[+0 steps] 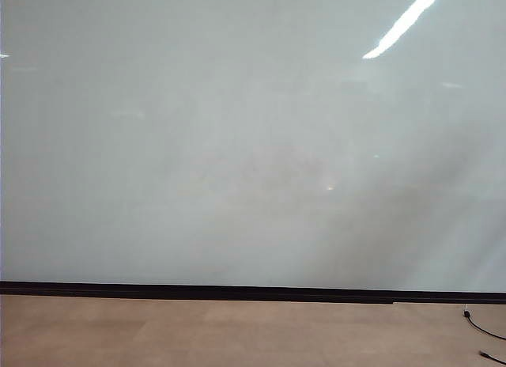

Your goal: Pick up the pen on the shelf to the right of the whiteboard and write the letter A.

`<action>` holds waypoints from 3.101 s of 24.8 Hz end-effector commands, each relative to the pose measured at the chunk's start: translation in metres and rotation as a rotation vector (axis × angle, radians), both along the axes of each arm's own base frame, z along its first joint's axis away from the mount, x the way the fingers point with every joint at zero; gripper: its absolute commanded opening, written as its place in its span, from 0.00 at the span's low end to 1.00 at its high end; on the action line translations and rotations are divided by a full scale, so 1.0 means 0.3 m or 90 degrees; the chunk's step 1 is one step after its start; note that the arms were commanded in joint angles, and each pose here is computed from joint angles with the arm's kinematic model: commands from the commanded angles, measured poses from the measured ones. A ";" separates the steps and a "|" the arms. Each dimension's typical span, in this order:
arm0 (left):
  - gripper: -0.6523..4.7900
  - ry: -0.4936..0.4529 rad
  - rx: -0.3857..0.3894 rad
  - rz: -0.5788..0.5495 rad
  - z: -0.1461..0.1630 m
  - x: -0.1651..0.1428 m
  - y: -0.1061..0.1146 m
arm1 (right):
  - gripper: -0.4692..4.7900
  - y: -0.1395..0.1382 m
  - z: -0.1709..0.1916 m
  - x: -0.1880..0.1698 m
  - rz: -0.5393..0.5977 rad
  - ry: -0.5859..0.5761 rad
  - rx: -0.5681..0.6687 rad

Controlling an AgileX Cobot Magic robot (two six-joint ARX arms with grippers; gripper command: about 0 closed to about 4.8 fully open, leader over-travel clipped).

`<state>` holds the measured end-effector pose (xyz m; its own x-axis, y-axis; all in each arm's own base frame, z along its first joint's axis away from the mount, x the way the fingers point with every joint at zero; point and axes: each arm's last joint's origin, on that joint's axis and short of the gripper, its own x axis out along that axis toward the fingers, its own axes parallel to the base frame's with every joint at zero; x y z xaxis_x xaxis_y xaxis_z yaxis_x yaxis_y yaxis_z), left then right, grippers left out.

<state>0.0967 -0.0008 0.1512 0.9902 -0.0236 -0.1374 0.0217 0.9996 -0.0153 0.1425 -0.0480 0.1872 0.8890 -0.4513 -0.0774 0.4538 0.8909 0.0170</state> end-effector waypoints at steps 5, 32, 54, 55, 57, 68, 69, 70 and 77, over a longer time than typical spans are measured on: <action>0.11 -0.005 0.003 -0.001 0.005 0.000 0.000 | 0.90 -0.038 -0.026 0.017 0.020 -0.043 -0.015; 0.11 -0.005 0.003 -0.001 0.005 0.000 0.000 | 0.90 -0.109 -0.159 0.189 0.090 -0.051 -0.010; 0.11 -0.005 0.003 -0.001 0.005 0.000 0.000 | 0.81 -0.246 -0.169 0.321 0.201 -0.064 -0.016; 0.11 -0.005 0.003 -0.001 0.005 0.000 0.000 | 0.78 -0.253 -0.166 0.323 0.210 -0.066 -0.018; 0.11 -0.005 0.003 -0.001 0.005 0.000 0.000 | 0.77 -0.269 -0.163 0.328 0.224 -0.070 -0.020; 0.11 -0.005 0.003 -0.001 0.005 0.000 0.000 | 0.77 -0.315 -0.184 0.402 0.297 -0.074 -0.004; 0.11 -0.005 0.003 -0.001 0.005 0.000 0.000 | 0.77 -0.318 -0.178 0.407 0.298 -0.078 -0.009; 0.11 -0.005 0.003 -0.001 0.005 0.000 0.000 | 0.77 -0.320 -0.175 0.410 0.298 -0.080 -0.011; 0.11 -0.005 0.003 -0.001 0.005 0.000 0.000 | 0.77 -0.327 -0.155 0.436 0.312 -0.089 -0.019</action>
<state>0.0967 -0.0008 0.1514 0.9903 -0.0240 -0.1371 0.0221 0.9996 -0.0153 0.2716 -0.1460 0.1375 0.9987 0.0118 0.0504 -0.0131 0.9996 0.0258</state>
